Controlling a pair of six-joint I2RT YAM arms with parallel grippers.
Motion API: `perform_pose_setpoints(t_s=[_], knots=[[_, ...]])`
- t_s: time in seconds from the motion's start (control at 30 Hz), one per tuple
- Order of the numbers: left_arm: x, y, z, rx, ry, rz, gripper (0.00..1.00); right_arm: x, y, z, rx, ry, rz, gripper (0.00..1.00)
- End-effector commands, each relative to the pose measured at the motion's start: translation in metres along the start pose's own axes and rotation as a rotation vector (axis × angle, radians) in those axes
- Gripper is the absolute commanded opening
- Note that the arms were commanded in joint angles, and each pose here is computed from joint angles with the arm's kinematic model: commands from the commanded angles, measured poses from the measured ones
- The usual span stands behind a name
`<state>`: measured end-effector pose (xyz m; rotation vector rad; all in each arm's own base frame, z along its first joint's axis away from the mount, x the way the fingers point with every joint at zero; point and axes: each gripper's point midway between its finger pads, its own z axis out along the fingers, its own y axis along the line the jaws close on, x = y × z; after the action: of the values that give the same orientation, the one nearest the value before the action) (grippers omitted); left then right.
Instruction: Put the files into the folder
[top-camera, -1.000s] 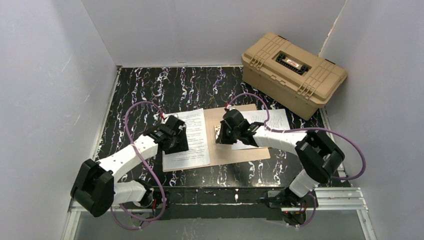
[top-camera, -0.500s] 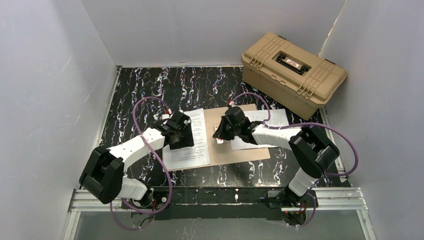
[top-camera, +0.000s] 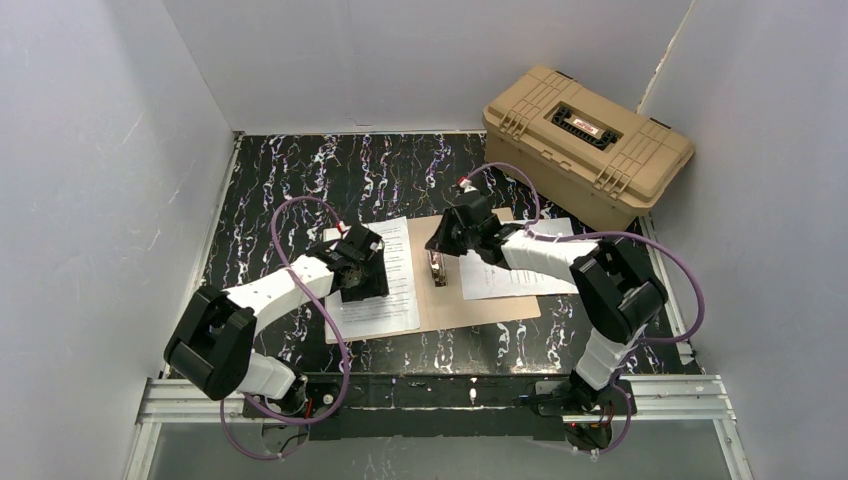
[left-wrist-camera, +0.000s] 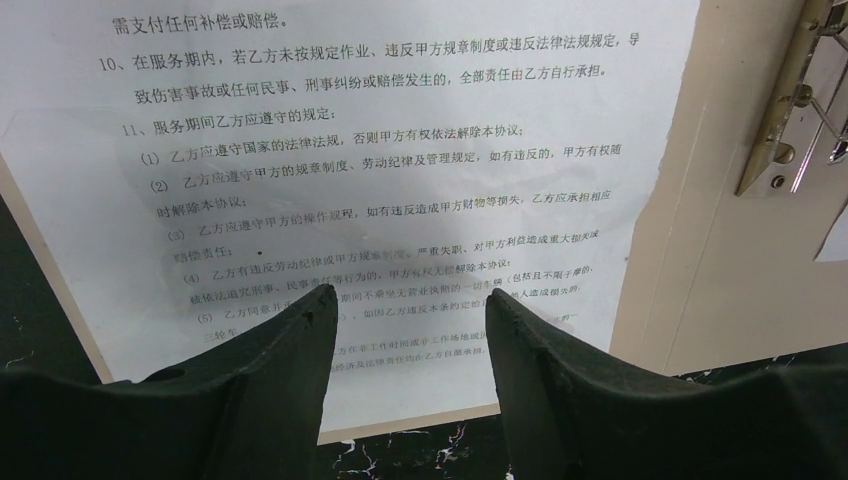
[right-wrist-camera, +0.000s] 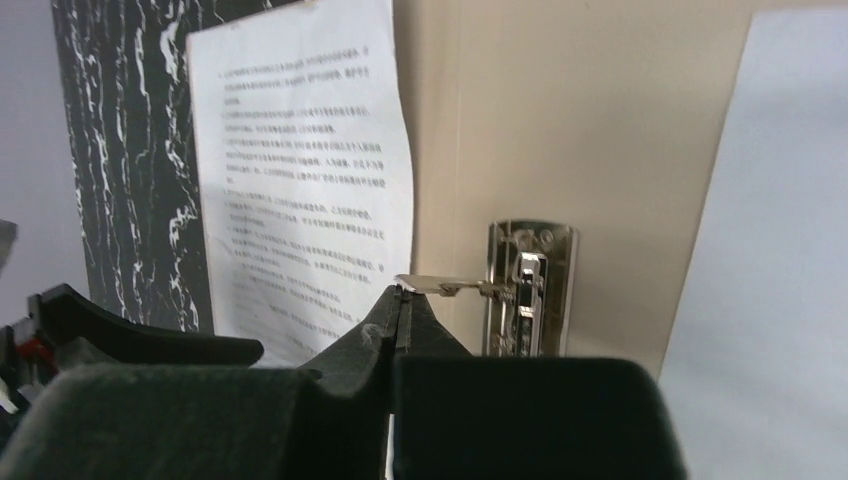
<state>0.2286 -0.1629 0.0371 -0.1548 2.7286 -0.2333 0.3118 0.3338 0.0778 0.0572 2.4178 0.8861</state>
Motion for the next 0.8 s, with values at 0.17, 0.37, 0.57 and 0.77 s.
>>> perform_pose_setpoints(t_s=[0.17,0.37,0.57,0.77], knots=[[0.004,0.007,0.000,-0.020,0.009,0.010,0.54,-0.037,0.010,0.028,-0.029,-0.058,-0.050,0.01],[-0.010,-0.008,-0.012,0.037,-0.018,0.016,0.59,-0.057,0.013,0.003,0.006,-0.093,-0.130,0.01],[-0.030,-0.036,-0.031,0.140,-0.048,0.022,0.65,-0.069,-0.003,-0.051,0.130,-0.142,-0.238,0.22],[-0.052,-0.077,-0.049,0.264,-0.071,0.051,0.72,-0.078,-0.034,-0.113,0.257,-0.200,-0.237,0.50]])
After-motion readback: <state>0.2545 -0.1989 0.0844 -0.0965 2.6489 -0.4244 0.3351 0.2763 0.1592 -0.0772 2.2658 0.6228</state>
